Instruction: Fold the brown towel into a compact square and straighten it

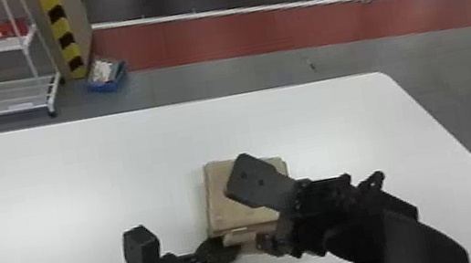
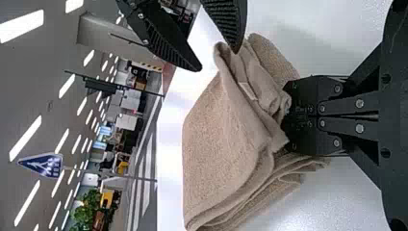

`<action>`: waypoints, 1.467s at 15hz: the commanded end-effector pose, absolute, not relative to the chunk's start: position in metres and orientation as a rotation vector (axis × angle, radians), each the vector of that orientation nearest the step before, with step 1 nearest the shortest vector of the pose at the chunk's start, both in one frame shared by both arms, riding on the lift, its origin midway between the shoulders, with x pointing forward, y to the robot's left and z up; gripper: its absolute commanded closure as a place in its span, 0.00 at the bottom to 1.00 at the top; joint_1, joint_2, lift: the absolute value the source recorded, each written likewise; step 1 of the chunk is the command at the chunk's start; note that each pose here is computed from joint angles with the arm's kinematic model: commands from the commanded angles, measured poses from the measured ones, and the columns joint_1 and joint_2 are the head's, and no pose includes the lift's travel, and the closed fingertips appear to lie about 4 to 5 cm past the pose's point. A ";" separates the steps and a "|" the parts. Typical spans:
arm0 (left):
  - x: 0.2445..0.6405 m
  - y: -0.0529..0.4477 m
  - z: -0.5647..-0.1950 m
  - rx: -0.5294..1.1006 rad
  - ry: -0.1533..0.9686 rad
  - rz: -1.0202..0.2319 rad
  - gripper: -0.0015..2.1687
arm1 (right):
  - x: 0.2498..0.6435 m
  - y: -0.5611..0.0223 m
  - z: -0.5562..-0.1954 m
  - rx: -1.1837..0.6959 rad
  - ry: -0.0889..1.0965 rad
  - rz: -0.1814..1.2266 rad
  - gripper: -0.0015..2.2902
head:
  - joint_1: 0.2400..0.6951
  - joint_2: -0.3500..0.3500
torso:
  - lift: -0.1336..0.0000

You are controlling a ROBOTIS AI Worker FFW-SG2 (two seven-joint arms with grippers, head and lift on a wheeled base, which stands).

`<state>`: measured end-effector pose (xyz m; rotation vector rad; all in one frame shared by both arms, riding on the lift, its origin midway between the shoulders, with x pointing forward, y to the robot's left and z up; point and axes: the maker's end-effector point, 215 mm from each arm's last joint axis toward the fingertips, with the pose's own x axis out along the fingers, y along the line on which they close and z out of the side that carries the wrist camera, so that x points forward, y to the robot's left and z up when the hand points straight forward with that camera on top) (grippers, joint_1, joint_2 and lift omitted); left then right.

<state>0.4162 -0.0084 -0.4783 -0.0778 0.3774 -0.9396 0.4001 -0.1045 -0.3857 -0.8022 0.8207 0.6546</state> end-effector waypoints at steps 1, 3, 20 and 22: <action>0.416 -0.008 -0.478 -0.076 0.378 -0.940 0.99 | 0.400 -0.097 -0.381 -0.777 0.802 0.674 0.17 | 1.00 0.28 | 0.07; 0.416 -0.008 -0.478 -0.076 0.378 -0.940 0.99 | 0.401 -0.093 -0.371 -0.729 0.776 0.676 0.17 | 1.00 0.28 | 0.07; 0.416 -0.008 -0.474 -0.075 0.370 -0.950 0.99 | 0.407 -0.138 -0.418 -0.708 0.891 0.626 0.78 | 1.00 0.20 | 0.07; 0.416 -0.008 -0.474 -0.076 0.371 -0.950 0.99 | 0.405 -0.132 -0.421 -0.707 0.892 0.634 0.78 | 1.00 0.21 | 0.07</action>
